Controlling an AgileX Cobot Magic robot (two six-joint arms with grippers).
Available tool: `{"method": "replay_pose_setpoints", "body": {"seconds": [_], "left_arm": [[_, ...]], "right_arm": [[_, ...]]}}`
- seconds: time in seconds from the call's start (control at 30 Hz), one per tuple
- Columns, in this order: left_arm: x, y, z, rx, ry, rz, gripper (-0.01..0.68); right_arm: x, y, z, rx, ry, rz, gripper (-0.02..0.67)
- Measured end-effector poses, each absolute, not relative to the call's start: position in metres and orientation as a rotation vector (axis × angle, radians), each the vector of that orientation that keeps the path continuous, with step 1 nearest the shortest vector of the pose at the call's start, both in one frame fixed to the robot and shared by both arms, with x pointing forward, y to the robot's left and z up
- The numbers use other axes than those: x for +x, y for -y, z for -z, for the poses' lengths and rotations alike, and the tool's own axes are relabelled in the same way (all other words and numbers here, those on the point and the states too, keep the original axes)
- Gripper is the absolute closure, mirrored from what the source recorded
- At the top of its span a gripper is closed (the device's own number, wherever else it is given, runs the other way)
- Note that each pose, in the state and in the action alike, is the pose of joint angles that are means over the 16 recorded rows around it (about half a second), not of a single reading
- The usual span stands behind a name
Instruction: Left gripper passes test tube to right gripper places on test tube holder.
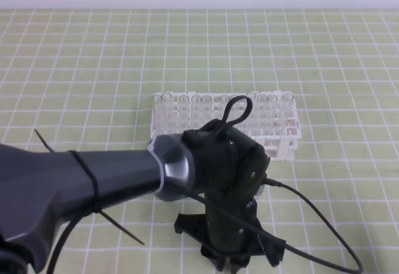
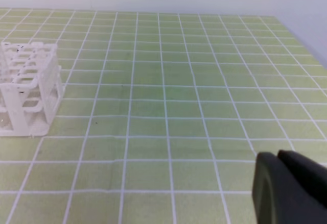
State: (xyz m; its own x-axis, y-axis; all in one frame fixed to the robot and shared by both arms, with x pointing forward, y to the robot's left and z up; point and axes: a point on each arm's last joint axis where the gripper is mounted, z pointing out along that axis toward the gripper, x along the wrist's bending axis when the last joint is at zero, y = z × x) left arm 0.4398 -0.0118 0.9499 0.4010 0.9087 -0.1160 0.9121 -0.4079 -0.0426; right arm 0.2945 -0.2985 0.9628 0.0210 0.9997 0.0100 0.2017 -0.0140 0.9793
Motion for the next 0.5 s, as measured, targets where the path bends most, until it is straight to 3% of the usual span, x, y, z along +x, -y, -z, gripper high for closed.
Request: {"method": "replay_pose_setpoints", "body": {"seconds": [0.2,0.5], "left_arm": [[0.439,0.01,-0.967,2.596,-1.613,0.11,0.585],[0.424,-0.008,-1.007,2.516,-1.326,-0.127,0.592]], "right_arm": [[0.295,0.298,-0.963,1.376,-1.336,-1.1,0.666],[0.295,0.298,-0.963,1.376,-1.336,-1.1,0.666]]}}
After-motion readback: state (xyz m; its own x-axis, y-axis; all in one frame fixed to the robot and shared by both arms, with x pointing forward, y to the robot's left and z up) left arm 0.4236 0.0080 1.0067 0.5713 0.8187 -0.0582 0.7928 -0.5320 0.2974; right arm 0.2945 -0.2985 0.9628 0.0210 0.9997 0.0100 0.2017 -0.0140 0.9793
